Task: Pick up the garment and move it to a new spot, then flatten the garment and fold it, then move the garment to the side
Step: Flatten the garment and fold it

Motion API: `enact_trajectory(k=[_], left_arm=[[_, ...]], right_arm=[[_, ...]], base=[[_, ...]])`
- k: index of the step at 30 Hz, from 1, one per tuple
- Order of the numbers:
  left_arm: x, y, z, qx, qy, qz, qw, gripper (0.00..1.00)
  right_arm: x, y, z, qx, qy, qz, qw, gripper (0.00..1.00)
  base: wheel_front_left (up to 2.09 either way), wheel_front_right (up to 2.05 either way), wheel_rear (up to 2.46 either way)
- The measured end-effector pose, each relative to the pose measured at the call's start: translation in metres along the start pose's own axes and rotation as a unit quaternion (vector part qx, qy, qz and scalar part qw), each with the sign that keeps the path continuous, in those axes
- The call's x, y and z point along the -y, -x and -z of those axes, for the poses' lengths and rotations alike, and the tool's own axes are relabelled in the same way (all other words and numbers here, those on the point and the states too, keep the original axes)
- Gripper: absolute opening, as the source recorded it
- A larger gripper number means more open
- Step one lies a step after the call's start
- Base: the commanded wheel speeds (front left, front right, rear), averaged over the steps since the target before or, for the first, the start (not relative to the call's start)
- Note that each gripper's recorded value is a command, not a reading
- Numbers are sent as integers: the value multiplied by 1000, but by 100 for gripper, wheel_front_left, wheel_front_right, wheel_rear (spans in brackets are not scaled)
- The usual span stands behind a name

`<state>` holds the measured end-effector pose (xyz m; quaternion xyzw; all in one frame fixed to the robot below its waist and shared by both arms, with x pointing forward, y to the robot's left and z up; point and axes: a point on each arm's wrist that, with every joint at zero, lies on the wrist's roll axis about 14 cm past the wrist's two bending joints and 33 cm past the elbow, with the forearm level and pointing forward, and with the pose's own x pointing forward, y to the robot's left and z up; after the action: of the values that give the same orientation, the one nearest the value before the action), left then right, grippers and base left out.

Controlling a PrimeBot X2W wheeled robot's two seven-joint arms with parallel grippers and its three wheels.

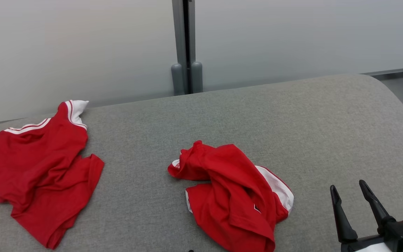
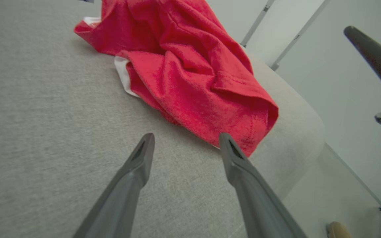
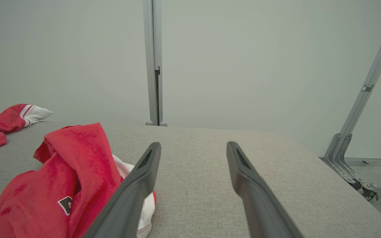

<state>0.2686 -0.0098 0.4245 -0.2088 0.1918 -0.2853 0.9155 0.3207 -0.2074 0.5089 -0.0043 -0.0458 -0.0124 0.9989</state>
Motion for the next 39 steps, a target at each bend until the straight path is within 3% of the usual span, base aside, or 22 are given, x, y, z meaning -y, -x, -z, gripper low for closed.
enact_trajectory(k=[5, 11, 17, 18, 20, 26, 30, 39], left_arm=[[34, -23, 23, -70, 42, 66, 994, 100], [32, -42, 46, -139, 55, 80, 985, 100], [32, -58, 47, -149, 97, 83, 981, 100], [32, -58, 47, -149, 97, 83, 981, 85], [36, -60, 45, -145, 107, 90, 979, 0], [79, -54, 23, -128, 181, 146, 964, 0], [71, -45, -34, -44, 215, 162, 962, 0], [56, -12, -185, 161, 165, 178, 957, 0]], right_arm=[[14, 3, 4, -8, 0, 24, 1000, 100], [28, 5, 11, -23, 2, 49, 999, 100], [40, 8, 18, -38, 7, 67, 997, 100], [40, 8, 18, -38, 7, 67, 997, 100], [41, 8, 19, -39, 7, 69, 997, 100], [36, 6, 16, -32, 4, 61, 998, 100], [33, 5, 15, -28, 3, 54, 998, 100], [9, -1, 7, -12, -4, 15, 1000, 100]], base=[[0, 0, 0], [0, 0, 0], [0, 0, 0], [0, 0, 0], [0, 0, 0], [0, 0, 0], [0, 0, 0], [0, 0, 0]])
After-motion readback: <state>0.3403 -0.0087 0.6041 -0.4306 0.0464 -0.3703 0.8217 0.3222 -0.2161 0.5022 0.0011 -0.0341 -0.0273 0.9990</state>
